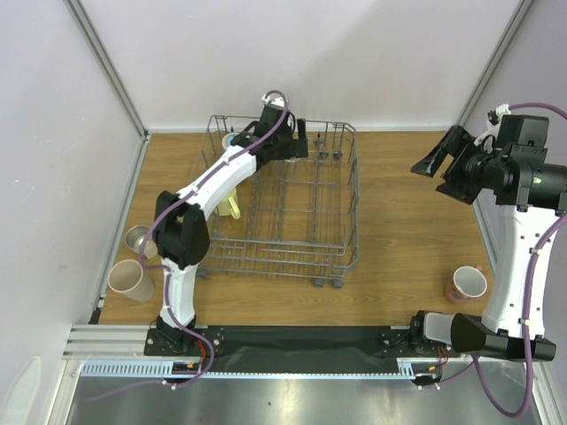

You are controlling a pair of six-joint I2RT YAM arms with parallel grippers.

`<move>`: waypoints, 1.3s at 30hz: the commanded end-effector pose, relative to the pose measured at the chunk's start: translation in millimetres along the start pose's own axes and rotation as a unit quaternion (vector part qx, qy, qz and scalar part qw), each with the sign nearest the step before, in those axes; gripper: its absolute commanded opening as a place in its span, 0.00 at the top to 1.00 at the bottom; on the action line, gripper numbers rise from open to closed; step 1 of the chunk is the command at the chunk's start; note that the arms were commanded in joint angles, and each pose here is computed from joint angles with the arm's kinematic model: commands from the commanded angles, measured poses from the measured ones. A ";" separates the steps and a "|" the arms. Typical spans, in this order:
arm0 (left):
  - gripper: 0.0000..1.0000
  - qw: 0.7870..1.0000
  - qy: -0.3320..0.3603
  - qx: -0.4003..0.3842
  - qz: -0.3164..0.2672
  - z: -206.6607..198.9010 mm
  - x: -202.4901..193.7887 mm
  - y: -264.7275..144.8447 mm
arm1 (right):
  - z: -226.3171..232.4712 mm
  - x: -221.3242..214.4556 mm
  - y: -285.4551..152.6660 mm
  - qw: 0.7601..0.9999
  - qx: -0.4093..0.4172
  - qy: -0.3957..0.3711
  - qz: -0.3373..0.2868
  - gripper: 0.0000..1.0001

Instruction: Load the cups into the dish rack

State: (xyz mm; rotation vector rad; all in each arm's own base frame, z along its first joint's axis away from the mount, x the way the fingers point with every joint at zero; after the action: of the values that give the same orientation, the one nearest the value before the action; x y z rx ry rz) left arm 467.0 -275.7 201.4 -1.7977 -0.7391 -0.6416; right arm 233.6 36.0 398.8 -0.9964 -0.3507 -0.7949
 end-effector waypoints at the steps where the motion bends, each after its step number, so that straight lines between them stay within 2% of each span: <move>1: 0.03 0.995 -0.023 -0.066 -0.066 -32.8 51.4 -70.8 | -37.2 -16.3 1.9 0.990 -0.127 0.056 0.015 0.17; 2: 0.02 0.995 -0.025 -0.070 -0.069 -34.8 52.9 -77.1 | -49.2 -27.7 7.8 0.984 -0.158 0.076 0.041 0.17; 6: 0.02 0.993 -0.028 -0.082 -0.081 -35.1 57.4 -104.0 | -94.4 -52.7 12.7 0.944 -0.297 0.125 0.064 0.15; 11: 0.02 0.990 -0.043 -0.101 -0.090 -35.7 61.7 -139.9 | -126.1 -73.4 10.8 0.910 -0.376 0.163 0.060 0.16; 15: 0.02 0.987 -0.059 -0.127 -0.082 -37.5 56.6 -159.1 | -139.6 -86.2 15.7 0.894 -0.406 0.170 0.079 0.17; 20: 0.00 0.985 -0.059 -0.144 -0.075 -35.9 50.6 -180.5 | -147.2 -95.6 26.9 0.901 -0.396 0.147 0.099 0.14; 28: 0.00 0.982 -0.051 -0.166 -0.071 -30.1 44.5 -221.5 | -173.7 -112.9 35.0 0.883 -0.431 0.164 0.086 0.14; 39: 0.00 0.980 -0.044 -0.180 -0.071 -25.9 40.4 -230.8 | -206.0 -120.0 37.0 0.857 -0.492 0.136 0.072 0.11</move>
State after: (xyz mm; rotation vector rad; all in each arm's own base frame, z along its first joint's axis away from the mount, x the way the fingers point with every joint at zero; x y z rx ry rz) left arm 331.0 -236.1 369.7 -2.1007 -0.8465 -0.8045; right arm 161.0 -60.6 194.9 -1.7356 0.4731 -0.9083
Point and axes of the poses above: each gripper's point midway between its finger pads, its own y axis out along the fingers, its own z axis along the line the jaws close on, x = y × z, the point moved 4 cm from there along -y, back along the fingers, and after that the axes turned 5 degrees about -y, right-handed, at the moved point
